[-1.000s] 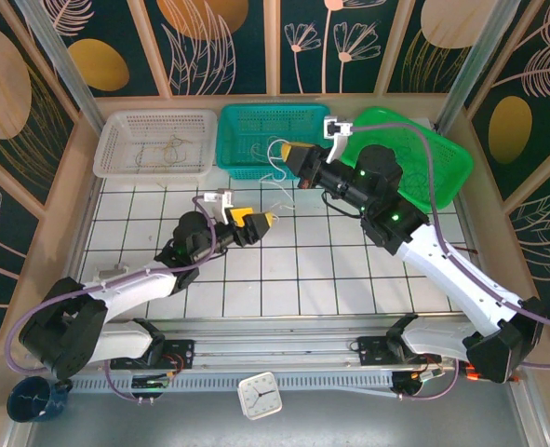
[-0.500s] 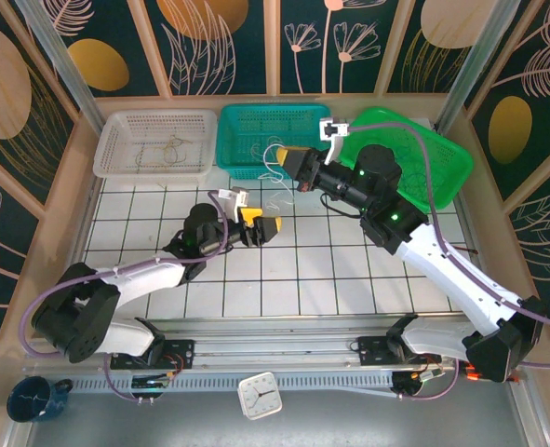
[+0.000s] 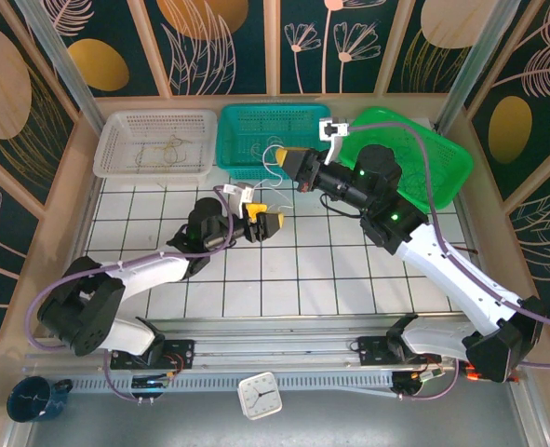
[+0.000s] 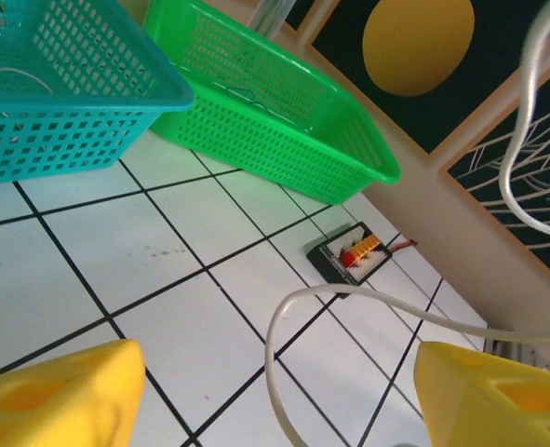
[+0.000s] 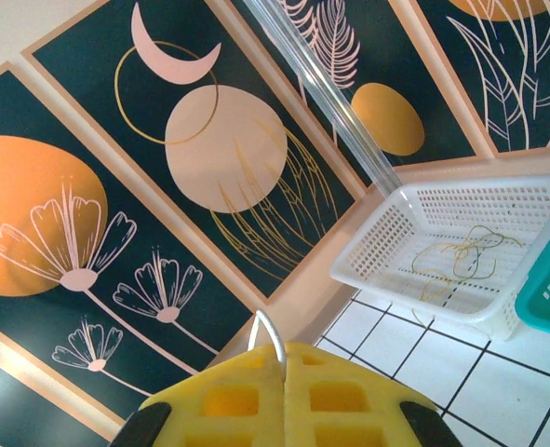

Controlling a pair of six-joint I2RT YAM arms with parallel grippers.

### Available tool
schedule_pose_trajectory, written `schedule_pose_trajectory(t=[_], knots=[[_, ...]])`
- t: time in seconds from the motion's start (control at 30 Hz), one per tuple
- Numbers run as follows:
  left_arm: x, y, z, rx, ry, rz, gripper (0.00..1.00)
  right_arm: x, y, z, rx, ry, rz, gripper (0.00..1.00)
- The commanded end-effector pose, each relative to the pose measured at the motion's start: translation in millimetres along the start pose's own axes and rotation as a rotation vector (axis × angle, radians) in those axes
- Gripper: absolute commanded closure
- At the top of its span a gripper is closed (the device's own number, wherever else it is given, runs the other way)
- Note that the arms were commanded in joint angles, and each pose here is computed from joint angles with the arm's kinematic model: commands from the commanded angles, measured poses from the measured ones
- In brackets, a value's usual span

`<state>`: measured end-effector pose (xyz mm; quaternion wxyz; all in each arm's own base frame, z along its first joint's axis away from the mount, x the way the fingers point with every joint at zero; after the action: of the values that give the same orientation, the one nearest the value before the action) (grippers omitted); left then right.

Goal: Untangle the cables

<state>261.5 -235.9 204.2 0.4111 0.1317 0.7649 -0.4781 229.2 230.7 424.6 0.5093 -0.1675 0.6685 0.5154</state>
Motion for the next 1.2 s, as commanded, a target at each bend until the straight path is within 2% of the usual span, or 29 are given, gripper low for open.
schedule_pose_trajectory(t=[0.0,0.1,0.2,0.4,0.67,1.07,1.17], knots=[[-2,-2,6,0.040,0.007,0.005,0.43,-26,20,-9,-0.050,-0.092,-0.045,1.00],[6,1,6,0.060,0.013,-0.026,0.74,-41,14,-14,-0.007,-0.145,-0.069,1.00],[16,6,1,0.055,0.014,-0.062,0.99,-65,1,-28,0.041,-0.229,-0.077,1.00],[30,12,-12,0.036,0.001,-0.107,1.00,-100,-18,-58,0.122,-0.390,-0.075,1.00],[32,17,-18,-0.023,-0.032,-0.130,1.00,-103,-29,-55,0.146,-0.402,-0.079,1.00],[53,38,-36,-0.134,-0.099,-0.221,1.00,-153,-35,-81,0.191,-0.534,-0.144,1.00],[49,36,-36,-0.131,-0.113,-0.217,1.00,-155,-35,-78,0.159,-0.523,-0.140,1.00]])
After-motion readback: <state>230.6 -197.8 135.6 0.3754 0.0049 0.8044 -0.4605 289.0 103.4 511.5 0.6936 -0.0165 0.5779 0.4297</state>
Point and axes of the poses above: each hand's point on the last joint's axis, 136 mm out from that joint toward the fingers, its own z axis out along the fingers, its own y axis along the line the jaws close on, x = y × z, the point moved 8 cm from there along -z, back along the fingers, and after that the axes turned 5 degrees about -z, right-handed, at the moved point
